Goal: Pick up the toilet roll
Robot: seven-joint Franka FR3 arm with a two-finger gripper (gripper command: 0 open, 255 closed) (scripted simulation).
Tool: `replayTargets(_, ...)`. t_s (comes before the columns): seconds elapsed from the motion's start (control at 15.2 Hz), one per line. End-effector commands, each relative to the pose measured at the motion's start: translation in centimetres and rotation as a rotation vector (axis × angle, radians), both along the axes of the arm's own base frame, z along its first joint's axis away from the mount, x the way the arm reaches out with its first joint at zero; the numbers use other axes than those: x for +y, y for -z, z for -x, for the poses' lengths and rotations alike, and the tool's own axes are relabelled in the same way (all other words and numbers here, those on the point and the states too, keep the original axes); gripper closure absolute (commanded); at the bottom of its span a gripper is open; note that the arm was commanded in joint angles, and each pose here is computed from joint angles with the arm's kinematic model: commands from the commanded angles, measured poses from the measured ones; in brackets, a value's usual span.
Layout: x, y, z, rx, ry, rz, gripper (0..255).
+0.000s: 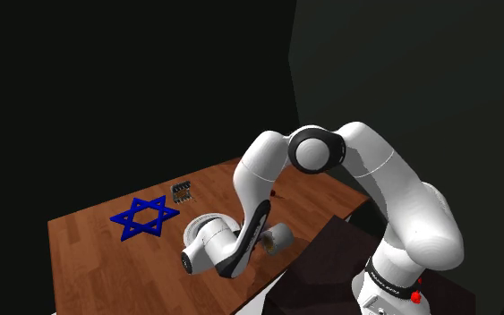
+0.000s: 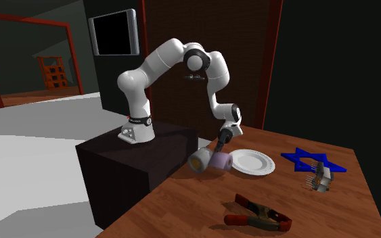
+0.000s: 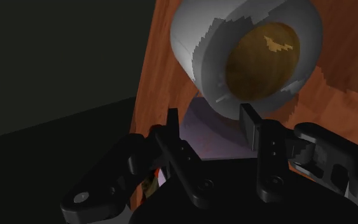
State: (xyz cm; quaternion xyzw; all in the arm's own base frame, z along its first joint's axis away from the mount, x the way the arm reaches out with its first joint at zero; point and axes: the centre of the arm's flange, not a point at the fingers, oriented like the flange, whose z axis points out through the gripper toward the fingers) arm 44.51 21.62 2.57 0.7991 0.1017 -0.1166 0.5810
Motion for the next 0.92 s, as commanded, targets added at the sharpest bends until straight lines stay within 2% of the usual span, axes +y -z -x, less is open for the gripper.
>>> replayTargets(0.0, 0.0, -1.0, 0.0, 0.0, 0.0, 0.0, 255)
replayTargets(0.73, 0.0, -6.8, 0.0, 0.0, 0.0, 0.0, 255)
replayTargets(0.86, 0.0, -6.9, 0.0, 0.0, 0.0, 0.0, 255)
